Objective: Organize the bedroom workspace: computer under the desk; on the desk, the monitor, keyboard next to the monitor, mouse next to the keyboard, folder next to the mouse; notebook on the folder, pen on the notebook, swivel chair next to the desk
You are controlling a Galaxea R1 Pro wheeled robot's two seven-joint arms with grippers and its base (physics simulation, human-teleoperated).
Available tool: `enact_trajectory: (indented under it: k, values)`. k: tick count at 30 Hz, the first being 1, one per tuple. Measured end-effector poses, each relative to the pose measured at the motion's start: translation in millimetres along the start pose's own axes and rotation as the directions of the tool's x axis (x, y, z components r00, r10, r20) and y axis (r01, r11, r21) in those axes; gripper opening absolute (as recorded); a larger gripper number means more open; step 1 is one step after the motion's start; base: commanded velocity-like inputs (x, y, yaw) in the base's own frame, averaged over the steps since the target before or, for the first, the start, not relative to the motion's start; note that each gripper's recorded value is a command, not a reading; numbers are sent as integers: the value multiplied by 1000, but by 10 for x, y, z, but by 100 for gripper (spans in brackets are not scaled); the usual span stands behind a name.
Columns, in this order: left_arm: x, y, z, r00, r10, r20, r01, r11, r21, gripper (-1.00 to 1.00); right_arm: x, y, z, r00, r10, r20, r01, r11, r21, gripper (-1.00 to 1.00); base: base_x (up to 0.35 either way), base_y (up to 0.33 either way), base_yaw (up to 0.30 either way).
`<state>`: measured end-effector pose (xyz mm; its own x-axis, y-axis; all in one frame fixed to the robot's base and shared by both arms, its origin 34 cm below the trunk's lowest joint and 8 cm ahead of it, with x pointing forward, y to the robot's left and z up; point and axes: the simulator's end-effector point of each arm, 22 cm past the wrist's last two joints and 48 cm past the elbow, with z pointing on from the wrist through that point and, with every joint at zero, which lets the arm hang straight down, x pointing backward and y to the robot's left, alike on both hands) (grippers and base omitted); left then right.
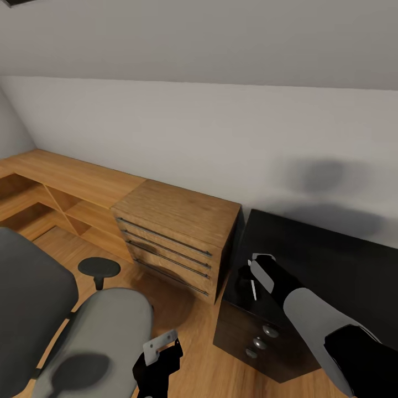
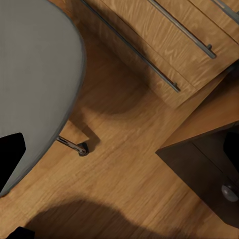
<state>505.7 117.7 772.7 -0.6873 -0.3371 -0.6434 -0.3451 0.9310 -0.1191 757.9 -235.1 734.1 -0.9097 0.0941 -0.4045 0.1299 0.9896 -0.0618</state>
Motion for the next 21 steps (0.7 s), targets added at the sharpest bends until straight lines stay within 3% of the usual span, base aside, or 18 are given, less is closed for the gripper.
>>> enact_trajectory:
  k: [21]
  values:
    - [2,4,3,1000,2,0,-2,1000,-1,100,34,3,9,1000,-11,-25,10,998,-54,-100,0,0,0]
